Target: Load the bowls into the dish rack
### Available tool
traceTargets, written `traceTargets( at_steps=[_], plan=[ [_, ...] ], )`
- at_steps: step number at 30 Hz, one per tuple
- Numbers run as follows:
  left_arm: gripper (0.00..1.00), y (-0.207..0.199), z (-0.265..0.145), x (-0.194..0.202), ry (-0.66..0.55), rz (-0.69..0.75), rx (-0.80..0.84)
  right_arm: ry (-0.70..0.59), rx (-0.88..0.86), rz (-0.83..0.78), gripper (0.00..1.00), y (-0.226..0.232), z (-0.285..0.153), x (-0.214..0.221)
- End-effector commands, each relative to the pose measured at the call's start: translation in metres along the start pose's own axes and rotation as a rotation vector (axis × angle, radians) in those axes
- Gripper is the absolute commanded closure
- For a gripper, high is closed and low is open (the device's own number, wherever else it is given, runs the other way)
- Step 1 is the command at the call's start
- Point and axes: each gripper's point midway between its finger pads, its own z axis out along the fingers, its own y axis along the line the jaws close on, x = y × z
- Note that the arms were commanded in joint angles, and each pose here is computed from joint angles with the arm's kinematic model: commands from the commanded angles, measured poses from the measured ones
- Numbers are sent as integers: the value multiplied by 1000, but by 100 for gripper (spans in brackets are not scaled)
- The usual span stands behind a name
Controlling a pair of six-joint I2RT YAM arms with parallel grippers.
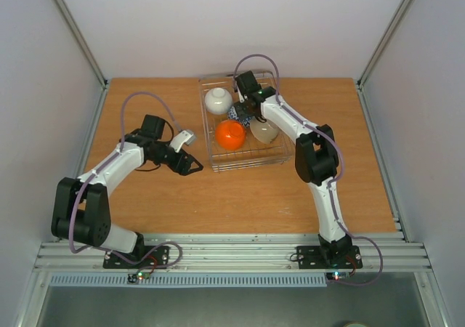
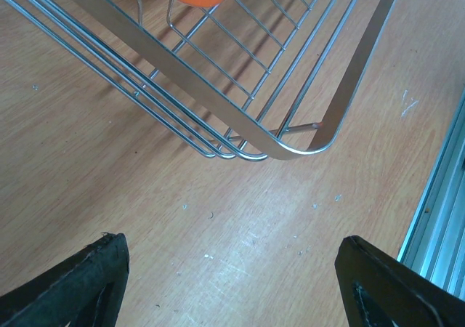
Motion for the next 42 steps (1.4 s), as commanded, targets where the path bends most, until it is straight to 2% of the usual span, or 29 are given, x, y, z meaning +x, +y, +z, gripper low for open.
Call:
traceTargets(
  at_steps=[1, 9, 16, 19, 24, 31, 36, 42],
  plan=[
    [22, 3, -3, -10, -17, 34, -10, 42, -26, 3, 99, 6, 7, 8],
    [22, 2, -3, -10, -18, 34, -10, 4, 5, 7, 99, 0, -2, -1],
    [22, 4, -9, -14, -36, 47, -48, -112, 19, 8, 98, -10, -48, -28],
    [22, 4, -14, -18, -51, 67, -74, -141, 28, 22, 92, -14, -68, -31],
    [21, 9, -28, -26, -103, 111, -175, -202, 51, 54, 71, -25, -108, -28],
    [20, 23, -44, -36, -159, 130, -311, -248, 114, 115, 58, -45, -155, 3],
    [19, 31, -49, -40, -191, 125, -374, -243, 175, 165, 51, -60, -178, 48],
    [19, 45, -57, -44, -211, 100, -465, -237, 183, 233, 47, -66, -196, 102]
  ],
)
